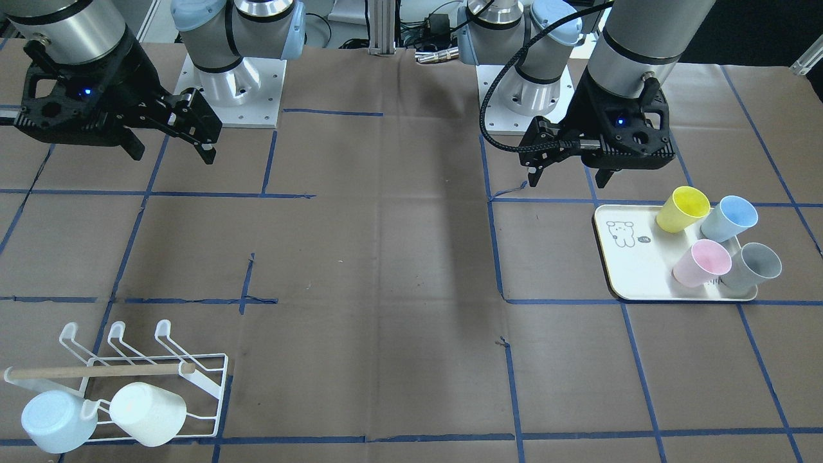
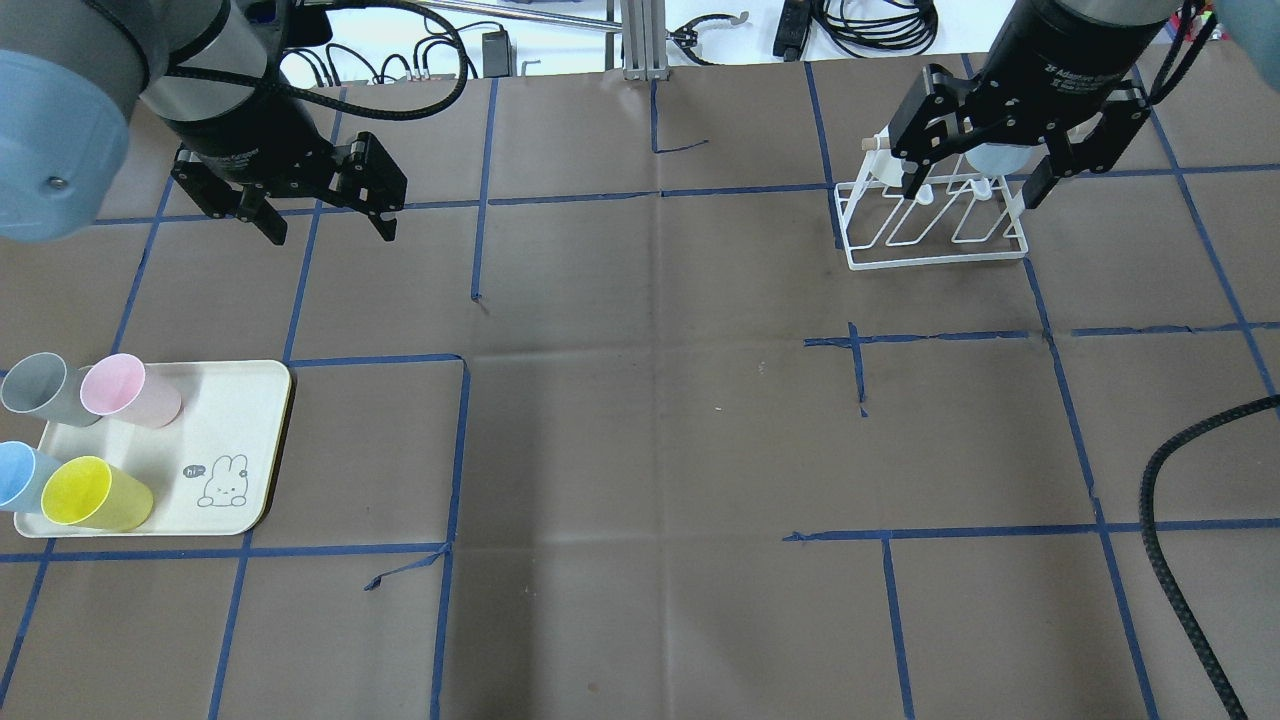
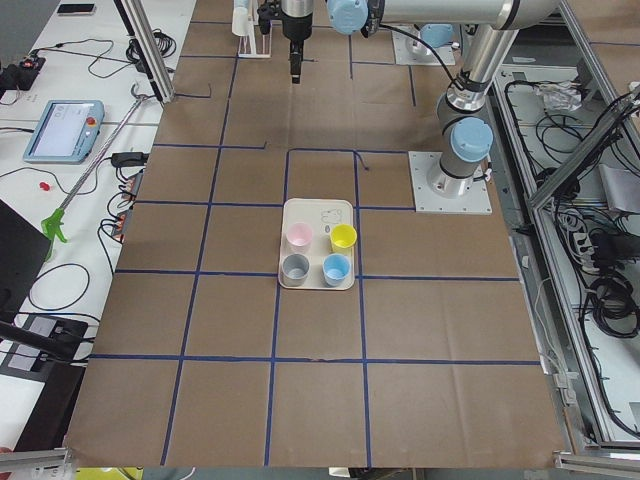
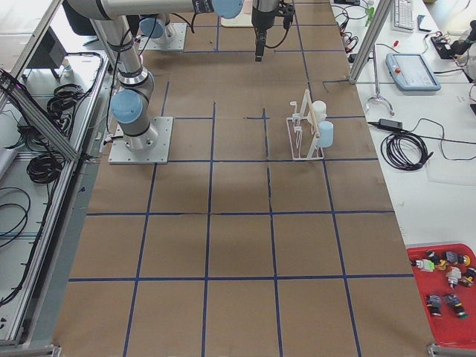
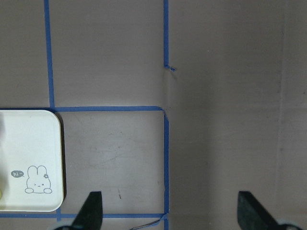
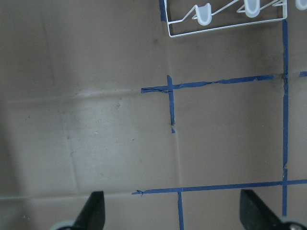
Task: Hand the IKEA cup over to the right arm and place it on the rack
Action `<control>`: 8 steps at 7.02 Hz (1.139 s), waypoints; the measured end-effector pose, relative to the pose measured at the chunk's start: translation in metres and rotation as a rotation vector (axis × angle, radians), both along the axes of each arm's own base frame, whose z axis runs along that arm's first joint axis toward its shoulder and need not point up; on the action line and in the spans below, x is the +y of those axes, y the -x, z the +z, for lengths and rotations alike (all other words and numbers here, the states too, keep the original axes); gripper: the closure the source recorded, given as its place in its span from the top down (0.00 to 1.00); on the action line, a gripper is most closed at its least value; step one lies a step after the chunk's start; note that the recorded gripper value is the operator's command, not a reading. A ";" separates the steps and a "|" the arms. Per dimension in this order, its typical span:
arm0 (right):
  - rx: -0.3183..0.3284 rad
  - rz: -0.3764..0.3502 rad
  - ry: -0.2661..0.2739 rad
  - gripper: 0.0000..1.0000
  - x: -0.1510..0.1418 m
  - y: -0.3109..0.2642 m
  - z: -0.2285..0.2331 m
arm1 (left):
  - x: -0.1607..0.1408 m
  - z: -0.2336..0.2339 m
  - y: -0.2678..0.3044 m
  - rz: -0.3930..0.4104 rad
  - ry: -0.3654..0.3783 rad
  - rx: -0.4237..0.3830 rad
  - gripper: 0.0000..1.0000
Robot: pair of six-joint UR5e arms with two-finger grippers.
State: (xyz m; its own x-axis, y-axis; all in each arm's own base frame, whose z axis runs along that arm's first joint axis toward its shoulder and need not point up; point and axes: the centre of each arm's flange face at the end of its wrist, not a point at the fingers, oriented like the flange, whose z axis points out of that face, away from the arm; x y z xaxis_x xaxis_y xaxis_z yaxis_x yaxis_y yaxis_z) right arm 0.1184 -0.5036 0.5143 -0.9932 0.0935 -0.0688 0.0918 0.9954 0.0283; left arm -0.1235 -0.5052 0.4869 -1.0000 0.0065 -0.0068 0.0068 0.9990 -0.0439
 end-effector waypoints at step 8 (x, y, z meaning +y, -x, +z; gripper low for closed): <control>0.050 0.115 -0.034 1.00 0.026 -0.048 -0.014 | 0.003 -0.001 0.000 -0.004 -0.001 0.002 1.00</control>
State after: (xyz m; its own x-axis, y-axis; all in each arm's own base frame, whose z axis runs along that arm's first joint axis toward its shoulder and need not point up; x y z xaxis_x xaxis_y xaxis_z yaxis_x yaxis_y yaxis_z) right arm 0.1668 -0.4778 0.5007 -0.9997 -0.0193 -0.0176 -0.0204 0.9980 0.0605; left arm -0.1237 -0.5027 0.4860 -0.9999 0.0109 -0.0045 0.0111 0.9990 -0.0433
